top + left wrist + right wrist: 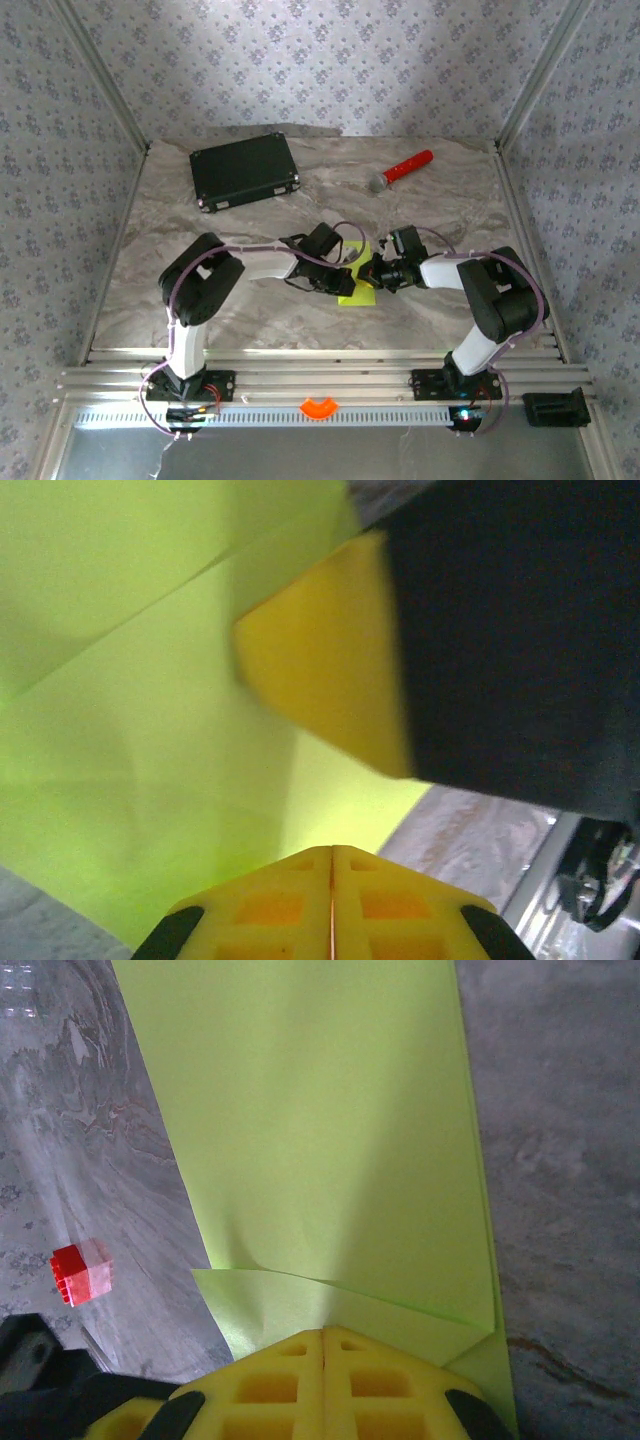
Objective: Fold a paper plane with a square sheet of paper (pick it up from the middle)
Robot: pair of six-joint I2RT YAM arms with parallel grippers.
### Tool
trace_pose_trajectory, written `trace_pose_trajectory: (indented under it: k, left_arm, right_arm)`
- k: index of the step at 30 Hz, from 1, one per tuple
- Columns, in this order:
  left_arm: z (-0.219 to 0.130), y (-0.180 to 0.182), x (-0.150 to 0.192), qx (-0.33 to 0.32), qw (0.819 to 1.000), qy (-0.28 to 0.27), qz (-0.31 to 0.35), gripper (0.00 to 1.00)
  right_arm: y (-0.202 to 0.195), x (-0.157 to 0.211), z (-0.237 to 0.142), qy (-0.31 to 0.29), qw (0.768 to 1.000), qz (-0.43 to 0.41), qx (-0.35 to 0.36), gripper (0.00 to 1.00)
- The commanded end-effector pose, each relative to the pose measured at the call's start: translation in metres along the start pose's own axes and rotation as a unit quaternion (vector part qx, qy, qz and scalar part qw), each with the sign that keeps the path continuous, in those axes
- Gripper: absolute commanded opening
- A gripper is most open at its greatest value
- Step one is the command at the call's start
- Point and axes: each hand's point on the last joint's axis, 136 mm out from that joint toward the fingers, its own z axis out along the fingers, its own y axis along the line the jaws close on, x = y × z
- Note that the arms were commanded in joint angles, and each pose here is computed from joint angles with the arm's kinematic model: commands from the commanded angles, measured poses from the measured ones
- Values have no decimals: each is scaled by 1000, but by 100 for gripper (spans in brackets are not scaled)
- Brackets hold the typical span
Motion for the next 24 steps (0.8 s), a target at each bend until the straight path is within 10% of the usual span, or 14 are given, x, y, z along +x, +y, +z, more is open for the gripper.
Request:
trace_pose_trajectory:
  k: [1,15,24]
  left_arm:
    - [0,17,26,-36,998,42,1,9]
    - [-20,31,70,-68,994,74,32,10]
    - [-41,-8,11,-7,998,-49,32,7]
  right_arm:
    - [-65,29,-2,29,991,60,113,0]
    - [-66,28,-3,30,991,59,113,0]
    - [-63,28,-2,28,992,59,107,0]
